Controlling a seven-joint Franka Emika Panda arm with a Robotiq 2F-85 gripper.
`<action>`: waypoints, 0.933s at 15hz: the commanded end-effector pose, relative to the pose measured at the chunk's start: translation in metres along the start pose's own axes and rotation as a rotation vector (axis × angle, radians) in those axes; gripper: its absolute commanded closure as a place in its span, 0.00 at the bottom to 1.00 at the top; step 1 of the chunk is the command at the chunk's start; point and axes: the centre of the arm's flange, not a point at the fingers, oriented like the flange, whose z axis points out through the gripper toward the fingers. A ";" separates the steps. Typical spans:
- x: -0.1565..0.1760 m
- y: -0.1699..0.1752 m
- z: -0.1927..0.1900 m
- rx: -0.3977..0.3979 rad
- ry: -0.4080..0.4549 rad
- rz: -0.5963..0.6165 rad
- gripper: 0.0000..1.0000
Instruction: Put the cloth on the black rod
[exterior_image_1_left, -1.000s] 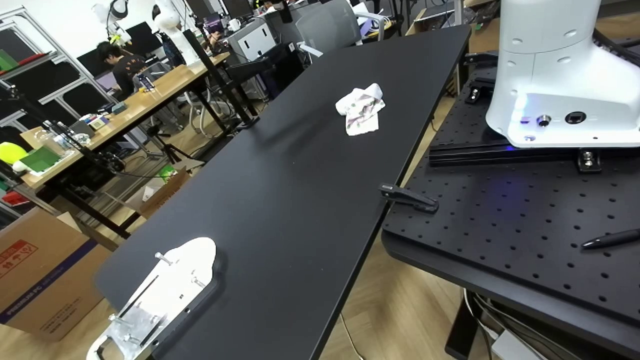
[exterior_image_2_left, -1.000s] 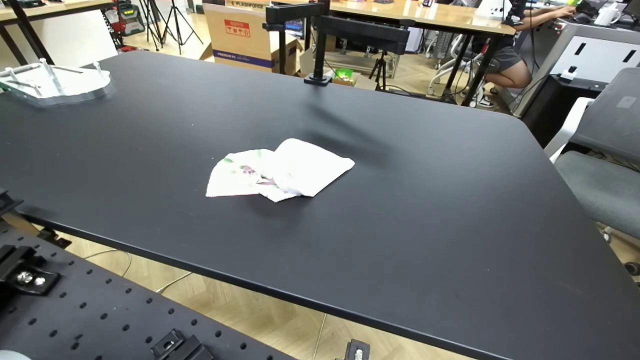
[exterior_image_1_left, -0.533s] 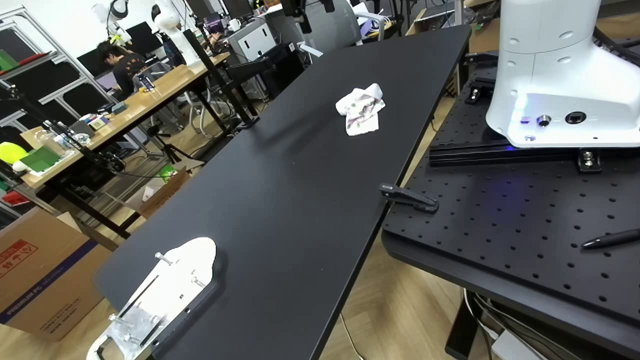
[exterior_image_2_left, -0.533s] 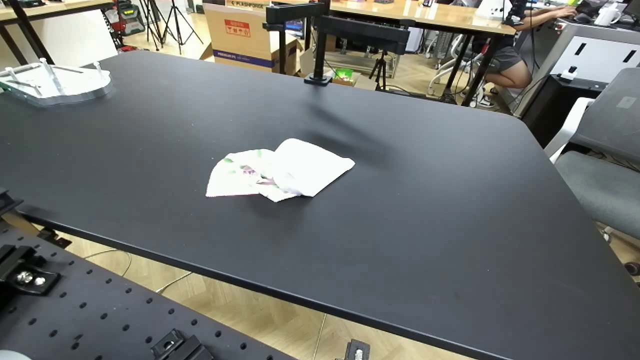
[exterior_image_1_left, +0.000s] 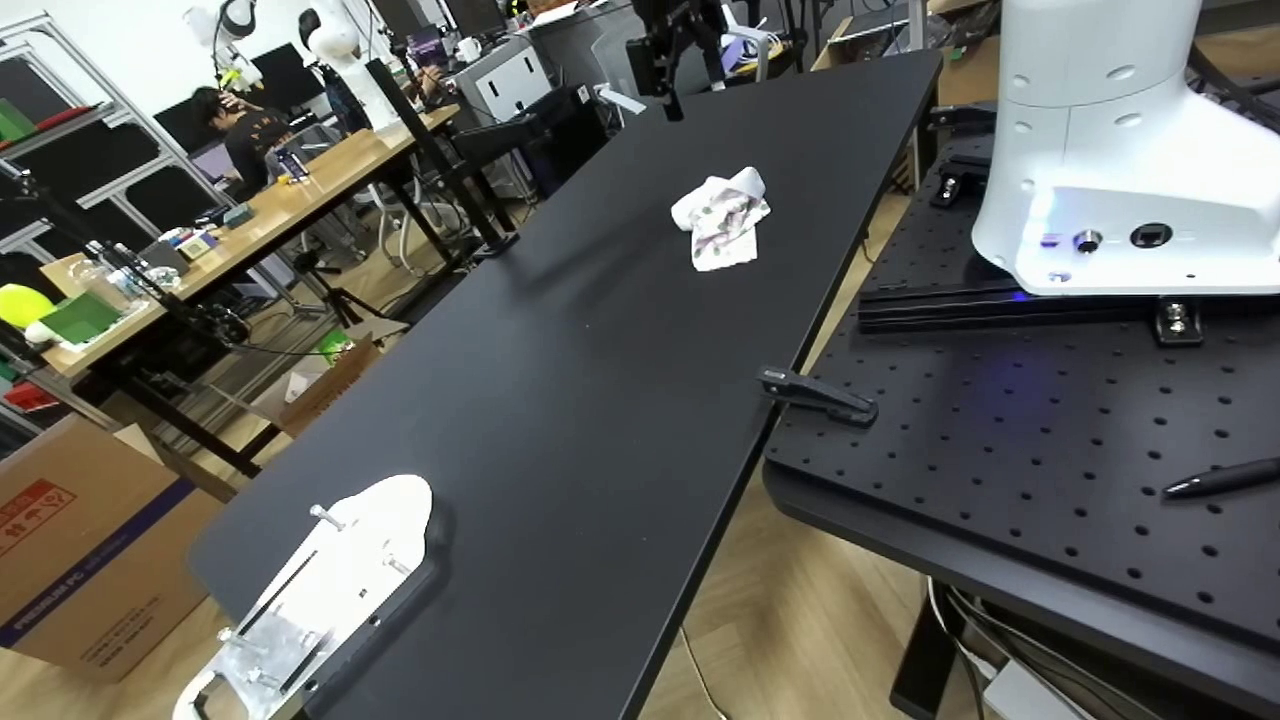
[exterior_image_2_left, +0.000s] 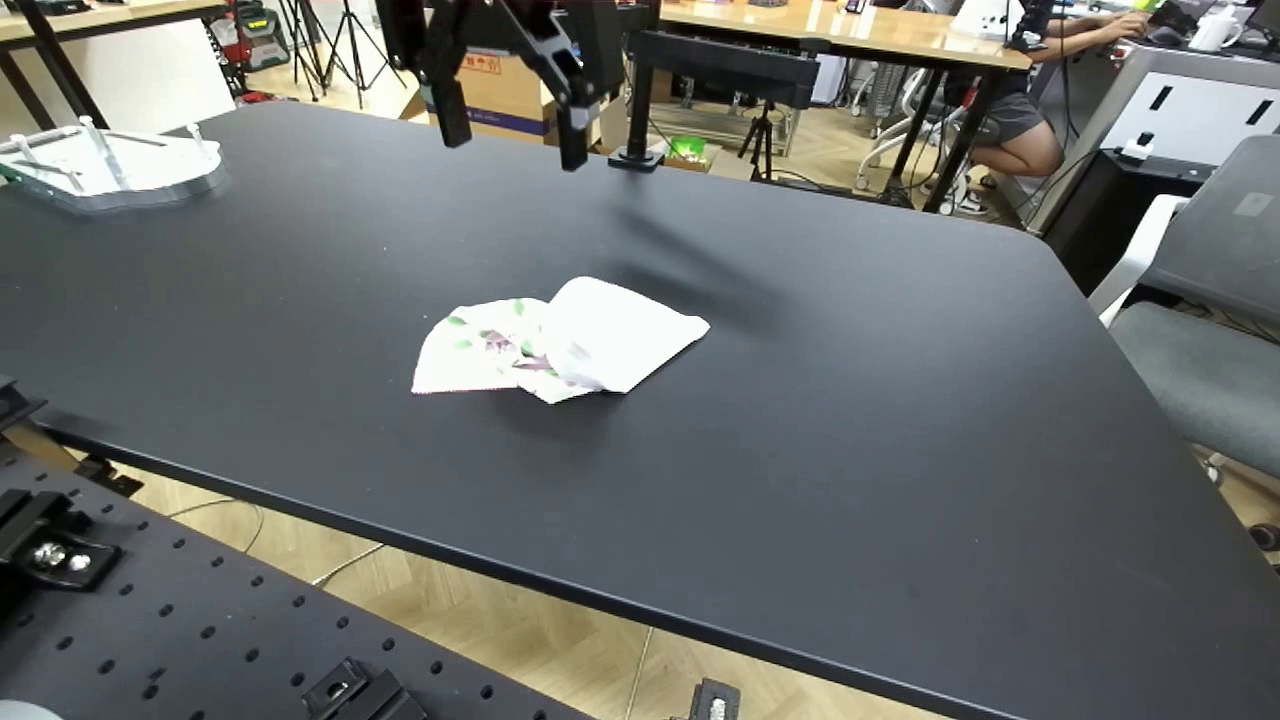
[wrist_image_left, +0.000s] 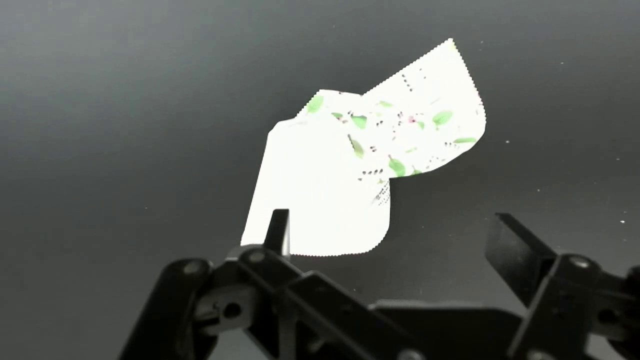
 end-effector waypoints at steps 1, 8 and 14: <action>0.015 0.009 0.032 -0.026 0.022 -0.023 0.00; 0.012 0.002 0.062 -0.040 0.079 -0.124 0.00; 0.017 0.001 0.088 -0.036 0.065 -0.142 0.00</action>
